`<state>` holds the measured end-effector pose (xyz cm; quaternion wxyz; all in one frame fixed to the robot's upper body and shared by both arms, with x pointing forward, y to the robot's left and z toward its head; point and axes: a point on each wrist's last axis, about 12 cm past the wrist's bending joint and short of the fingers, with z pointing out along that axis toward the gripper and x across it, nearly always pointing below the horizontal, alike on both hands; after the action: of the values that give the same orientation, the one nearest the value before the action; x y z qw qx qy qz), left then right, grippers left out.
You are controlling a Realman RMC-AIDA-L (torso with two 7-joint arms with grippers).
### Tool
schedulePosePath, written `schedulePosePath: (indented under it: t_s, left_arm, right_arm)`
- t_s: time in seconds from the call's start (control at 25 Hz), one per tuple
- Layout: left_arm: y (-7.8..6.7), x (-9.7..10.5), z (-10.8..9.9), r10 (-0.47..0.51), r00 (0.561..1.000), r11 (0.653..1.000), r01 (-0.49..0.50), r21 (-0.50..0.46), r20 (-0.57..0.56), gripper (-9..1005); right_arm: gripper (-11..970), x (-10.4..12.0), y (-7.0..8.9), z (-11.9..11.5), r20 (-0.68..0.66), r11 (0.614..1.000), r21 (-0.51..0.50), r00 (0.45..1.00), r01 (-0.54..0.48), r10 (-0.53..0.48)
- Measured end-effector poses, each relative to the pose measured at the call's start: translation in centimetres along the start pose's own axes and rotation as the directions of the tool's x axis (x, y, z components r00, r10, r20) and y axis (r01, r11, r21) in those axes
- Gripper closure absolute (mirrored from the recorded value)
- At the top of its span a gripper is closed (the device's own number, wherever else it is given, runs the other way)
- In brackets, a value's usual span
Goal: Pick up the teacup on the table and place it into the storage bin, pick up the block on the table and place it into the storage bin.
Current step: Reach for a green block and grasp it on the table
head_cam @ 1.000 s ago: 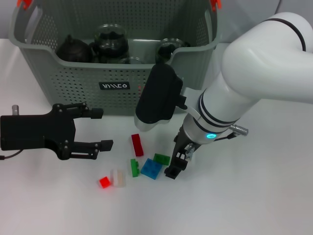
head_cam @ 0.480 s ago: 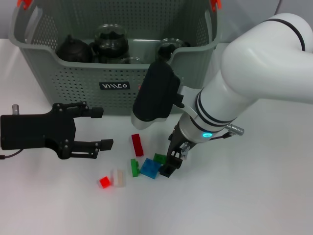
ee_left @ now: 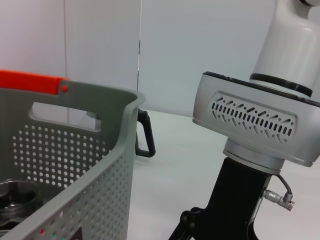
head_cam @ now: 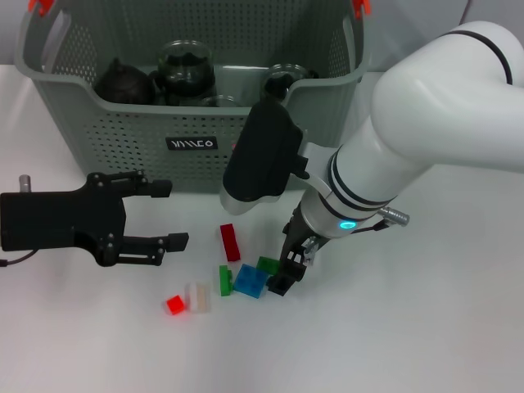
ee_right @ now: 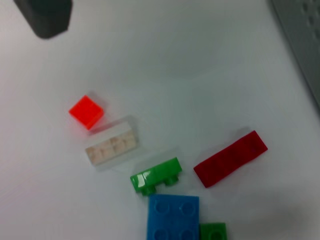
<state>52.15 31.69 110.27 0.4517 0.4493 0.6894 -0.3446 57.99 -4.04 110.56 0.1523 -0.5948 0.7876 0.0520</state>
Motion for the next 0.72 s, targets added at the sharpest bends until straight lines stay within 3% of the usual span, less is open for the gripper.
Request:
schedulePosePath:
  t_s: [0.4, 0.48, 0.72]
  left_arm:
    - [0.04, -0.05, -0.03, 0.000, 1.000, 1.000, 0.000, -0.003, 0.004, 149]
    - [0.04, -0.06, -0.02, 0.001, 1.000, 1.000, -0.001, -0.003, 0.004, 149]
    - [0.05, -0.07, -0.02, 0.001, 1.000, 1.000, -0.001, -0.004, 0.005, 149]
  right_arm:
    - [108, 0.15, -0.05, 0.05, -0.006, 1.000, -0.001, 1.000, -0.004, 0.004]
    - [313, 0.12, -0.01, 0.06, -0.006, 1.000, -0.002, 1.000, -0.003, 0.003]
    - [562, -0.01, 0.09, 0.09, 0.003, 1.000, -0.006, 1.000, 0.000, 0.000]
